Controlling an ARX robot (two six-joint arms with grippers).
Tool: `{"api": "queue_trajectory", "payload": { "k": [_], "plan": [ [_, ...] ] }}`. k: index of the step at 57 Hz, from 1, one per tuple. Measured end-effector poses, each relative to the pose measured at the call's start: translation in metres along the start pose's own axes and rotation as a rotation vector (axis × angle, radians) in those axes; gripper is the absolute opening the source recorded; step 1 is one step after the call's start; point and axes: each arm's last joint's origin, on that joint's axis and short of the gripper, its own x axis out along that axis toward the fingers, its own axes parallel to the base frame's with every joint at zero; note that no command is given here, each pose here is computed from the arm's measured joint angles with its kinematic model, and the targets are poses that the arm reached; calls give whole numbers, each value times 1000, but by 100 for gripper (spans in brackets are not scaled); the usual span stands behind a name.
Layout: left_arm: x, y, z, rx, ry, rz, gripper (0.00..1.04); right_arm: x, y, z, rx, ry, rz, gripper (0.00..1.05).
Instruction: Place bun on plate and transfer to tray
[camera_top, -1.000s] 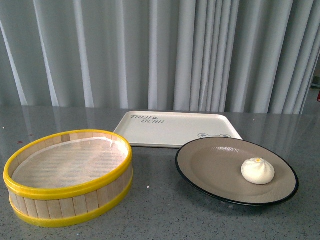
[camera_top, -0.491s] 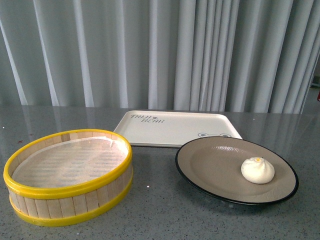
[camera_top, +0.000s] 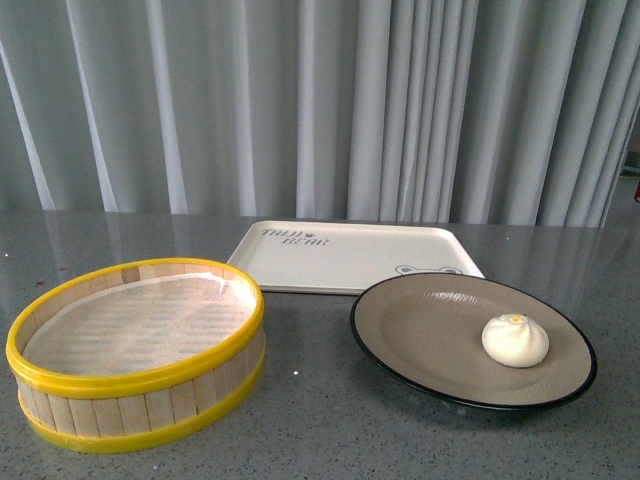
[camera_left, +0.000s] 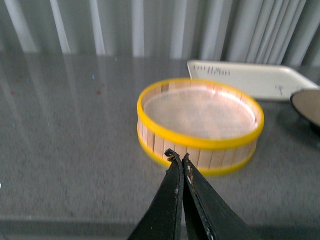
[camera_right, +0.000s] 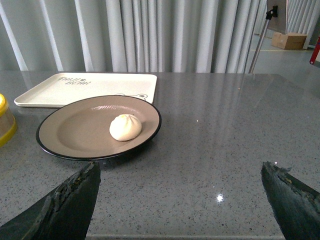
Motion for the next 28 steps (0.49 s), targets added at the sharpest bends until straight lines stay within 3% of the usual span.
{"api": "queue_trajectory", "payload": {
  "k": [16,21,28],
  "plan": [
    [-6,0,1,0,-23,-1,4,0,0,0,0,0,0,96],
    [-6,0,1,0,-23,-1,18,0,0,0,0,0,0,96],
    [-6,0,1,0,-23,-1,49,0,0,0,0,0,0,96]
  ]
}}
